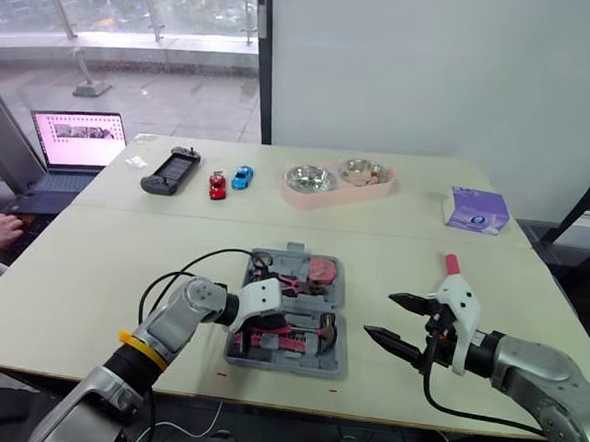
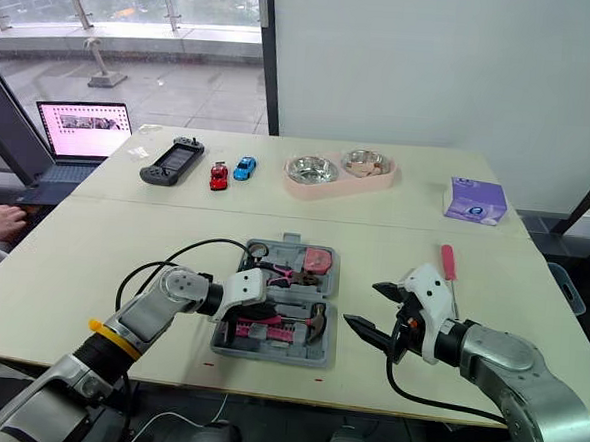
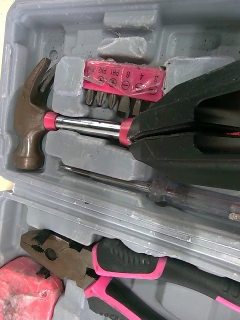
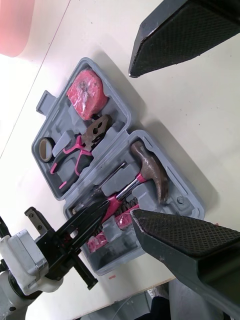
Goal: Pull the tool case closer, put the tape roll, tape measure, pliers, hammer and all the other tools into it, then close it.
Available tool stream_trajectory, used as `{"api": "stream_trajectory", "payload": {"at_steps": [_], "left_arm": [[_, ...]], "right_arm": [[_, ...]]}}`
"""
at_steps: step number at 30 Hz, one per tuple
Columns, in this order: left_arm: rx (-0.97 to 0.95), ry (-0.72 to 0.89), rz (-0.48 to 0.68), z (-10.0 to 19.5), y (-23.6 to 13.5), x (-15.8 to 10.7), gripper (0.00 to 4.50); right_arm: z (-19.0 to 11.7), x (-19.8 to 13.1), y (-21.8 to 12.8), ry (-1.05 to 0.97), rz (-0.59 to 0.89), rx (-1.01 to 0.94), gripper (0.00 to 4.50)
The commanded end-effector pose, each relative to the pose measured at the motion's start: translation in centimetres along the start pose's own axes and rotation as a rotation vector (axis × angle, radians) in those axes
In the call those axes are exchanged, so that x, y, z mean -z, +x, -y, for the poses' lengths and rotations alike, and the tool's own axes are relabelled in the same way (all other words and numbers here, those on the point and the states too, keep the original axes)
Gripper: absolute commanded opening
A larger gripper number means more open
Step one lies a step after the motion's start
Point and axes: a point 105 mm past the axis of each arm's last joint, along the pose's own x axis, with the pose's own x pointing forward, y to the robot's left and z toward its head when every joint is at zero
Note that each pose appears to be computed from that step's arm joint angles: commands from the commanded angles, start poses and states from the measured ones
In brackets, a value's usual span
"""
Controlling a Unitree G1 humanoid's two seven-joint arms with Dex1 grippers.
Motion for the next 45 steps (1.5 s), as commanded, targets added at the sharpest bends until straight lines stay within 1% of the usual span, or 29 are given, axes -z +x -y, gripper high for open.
{"api": "stream_trajectory", "payload": {"at_steps": [1,3,5,7,10,13,15,17,19,21,24,25,26,28,30,31,33,34,37,39,45], "left_arm": [[0.003,-0.168,-0.134,1.4,-0.2,5.5,0.04],[-0.045,-0.155,-0.016,-0.1,-1.4,3.0,0.04],[-0.089,-0.126,0.112,-1.4,-3.7,0.0,0.04],[-0.120,-0.105,0.199,-1.9,-6.1,-2.2,0.04],[-0.152,-0.085,0.284,-1.7,-10.0,-4.2,0.04],[-0.238,-0.080,0.399,-1.2,-14.8,-5.8,0.04],[-0.304,-0.079,0.389,-0.9,-16.8,-5.2,0.04],[-0.364,-0.062,0.340,-0.7,-18.6,-3.7,0.04],[-0.408,-0.097,0.290,-0.6,-20.2,-1.8,0.04],[-0.463,-0.151,0.204,-0.2,-22.3,1.3,0.04],[-0.563,-0.199,0.069,0.4,-25.1,5.2,0.04],[-0.582,-0.213,0.042,0.6,-25.7,6.1,0.54],[-0.601,-0.247,0.033,1.0,-26.6,7.0,0.77],[-0.632,-0.280,0.024,1.6,-27.7,8.1,1.73],[-0.640,-0.295,-0.024,2.7,-28.3,9.7,2.78],[-0.649,-0.308,-0.028,3.0,-28.6,10.1,3.27],[-0.677,-0.336,0.018,3.2,-28.9,10.4,4.27],[-0.689,-0.346,0.025,3.3,-28.9,10.7,4.44],[-0.696,-0.362,0.016,3.8,-28.8,11.6,4.44],[-0.702,-0.383,0.039,4.0,-28.6,11.9,4.44],[-0.674,-0.382,0.076,3.5,-27.6,11.2,4.44]], "right_arm": [[0.1,-1.5,-0.2,-0.055,0.035,-0.007,4.50],[0.4,-1.6,-0.2,-0.058,0.038,-0.007,4.50],[0.8,-1.7,-0.3,-0.062,0.040,-0.004,4.50],[1.3,-1.7,-0.4,-0.063,0.043,0.001,4.50],[2.1,-1.7,-0.7,-0.060,0.042,0.008,4.50],[3.2,-1.8,-1.2,-0.055,0.045,0.016,4.50],[3.9,-1.5,-1.8,-0.061,0.027,0.024,4.50],[4.6,-1.2,-2.4,-0.057,0.018,0.041,4.50],[5.4,-0.8,-3.0,-0.051,0.014,0.065,4.50],[6.7,-0.2,-4.0,-0.046,0.010,0.124,4.50],[8.2,0.7,-5.5,-0.039,0.003,0.197,4.50],[8.5,1.1,-6.0,-0.032,-0.002,0.211,4.50],[9.1,1.8,-6.9,-0.021,-0.016,0.240,4.50],[10.1,2.9,-8.5,-0.005,-0.041,0.286,4.50],[11.1,4.2,-10.3,0.012,-0.068,0.347,4.50],[11.3,4.7,-10.8,0.018,-0.074,0.359,4.50],[11.2,5.0,-11.2,0.026,-0.073,0.359,4.50],[11.1,5.3,-11.3,0.033,-0.078,0.355,4.50],[10.8,6.4,-11.5,0.042,-0.108,0.358,4.50],[10.5,6.8,-11.4,0.049,-0.112,0.355,4.50],[10.0,6.8,-11.0,0.058,-0.105,0.342,4.50]]}}
